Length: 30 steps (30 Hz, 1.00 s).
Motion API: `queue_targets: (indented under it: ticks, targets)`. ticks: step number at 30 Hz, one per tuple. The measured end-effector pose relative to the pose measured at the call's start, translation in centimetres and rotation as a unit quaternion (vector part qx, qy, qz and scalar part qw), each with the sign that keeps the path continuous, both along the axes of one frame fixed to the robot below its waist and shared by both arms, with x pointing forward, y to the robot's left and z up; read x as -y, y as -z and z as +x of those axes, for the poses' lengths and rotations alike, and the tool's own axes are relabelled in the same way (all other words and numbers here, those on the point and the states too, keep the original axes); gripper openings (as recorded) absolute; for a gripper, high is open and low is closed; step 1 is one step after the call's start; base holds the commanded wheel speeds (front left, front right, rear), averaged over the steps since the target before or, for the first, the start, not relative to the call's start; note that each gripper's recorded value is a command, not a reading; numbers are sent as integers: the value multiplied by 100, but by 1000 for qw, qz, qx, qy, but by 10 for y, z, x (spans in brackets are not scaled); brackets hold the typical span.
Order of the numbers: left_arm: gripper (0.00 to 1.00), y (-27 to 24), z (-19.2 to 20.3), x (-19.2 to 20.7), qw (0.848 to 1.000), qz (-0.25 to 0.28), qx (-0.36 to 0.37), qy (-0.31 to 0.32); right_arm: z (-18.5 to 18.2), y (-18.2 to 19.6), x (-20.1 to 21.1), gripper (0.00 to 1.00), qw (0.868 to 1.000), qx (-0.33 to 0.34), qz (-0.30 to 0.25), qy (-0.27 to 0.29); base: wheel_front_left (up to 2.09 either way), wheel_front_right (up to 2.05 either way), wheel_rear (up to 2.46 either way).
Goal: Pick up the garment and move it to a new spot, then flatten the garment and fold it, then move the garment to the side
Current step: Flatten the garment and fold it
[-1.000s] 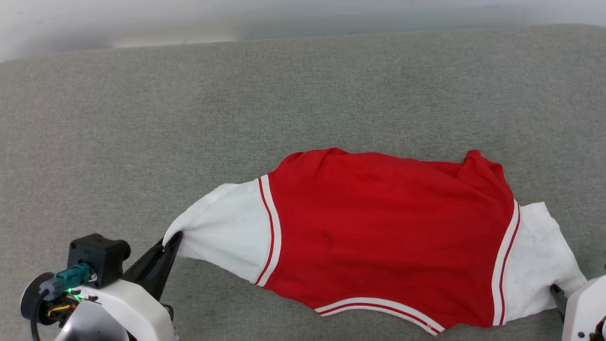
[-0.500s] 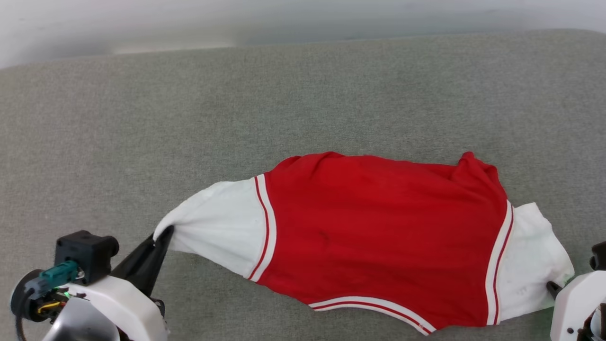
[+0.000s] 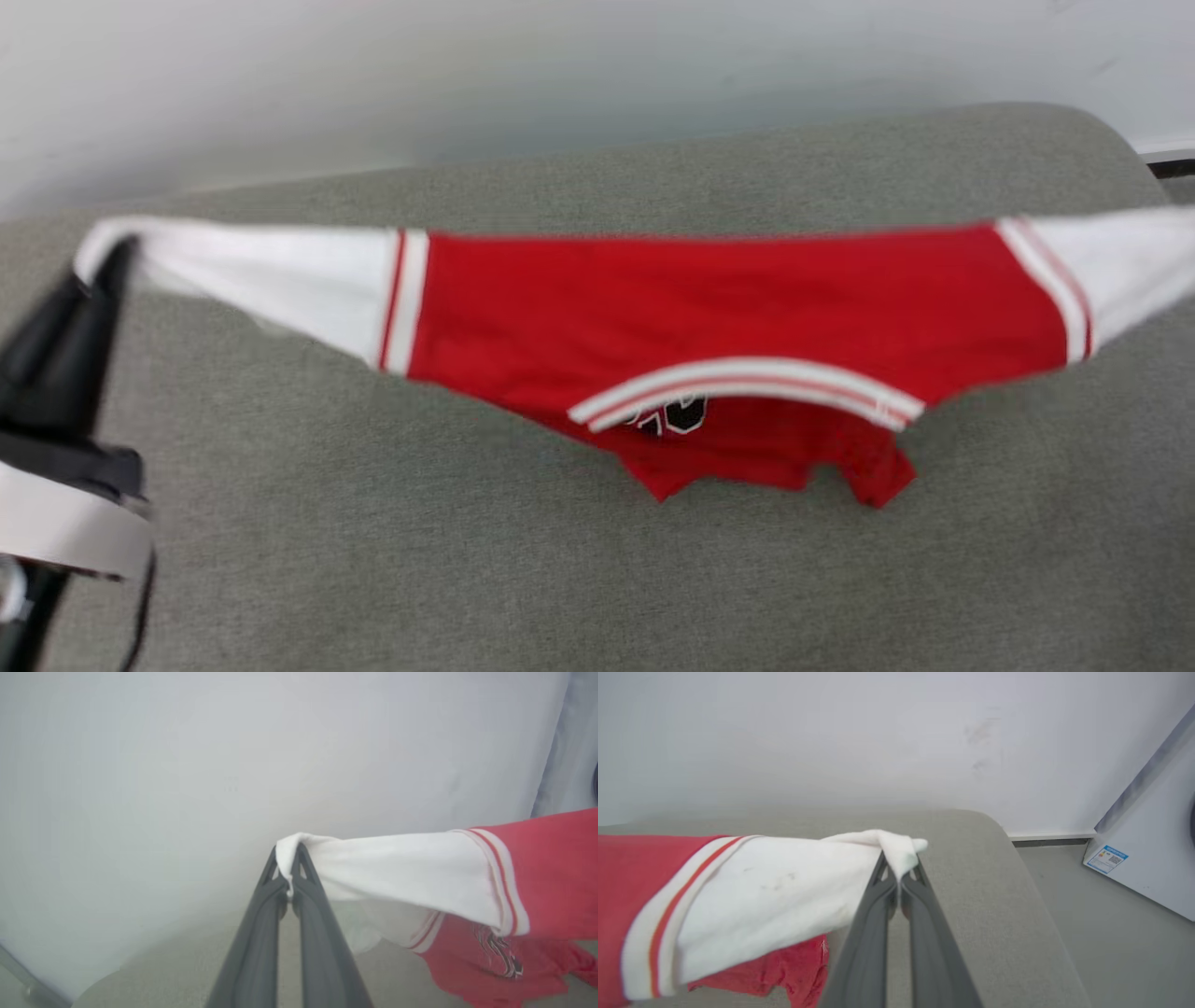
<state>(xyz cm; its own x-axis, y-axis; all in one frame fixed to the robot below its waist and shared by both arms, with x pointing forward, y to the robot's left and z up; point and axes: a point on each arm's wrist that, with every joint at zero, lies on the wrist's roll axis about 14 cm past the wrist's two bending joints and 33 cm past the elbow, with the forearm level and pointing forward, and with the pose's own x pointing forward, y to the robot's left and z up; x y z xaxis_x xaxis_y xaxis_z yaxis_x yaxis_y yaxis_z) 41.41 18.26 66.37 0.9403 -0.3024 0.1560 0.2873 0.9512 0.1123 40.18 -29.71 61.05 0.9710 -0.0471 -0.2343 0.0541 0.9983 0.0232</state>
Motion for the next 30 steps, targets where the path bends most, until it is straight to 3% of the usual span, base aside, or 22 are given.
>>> queue_targets:
  ticks: [6,12,19,30]
  targets:
    - [0,-84,-2,-3,992,-17,129,3,8,-88,-6,0,993,113,-6,-15,0,0,0]
    - [0,-139,-1,-13,976,-15,218,-16,22,-138,-12,0,983,182,-13,-24,0,0,0]
    - [0,-162,29,-17,969,-17,247,-22,57,-157,-18,0,976,213,-30,-27,0,0,0]
    - [0,-146,149,-24,975,14,220,-33,163,-152,-15,0,971,233,-52,-4,0,0,0]
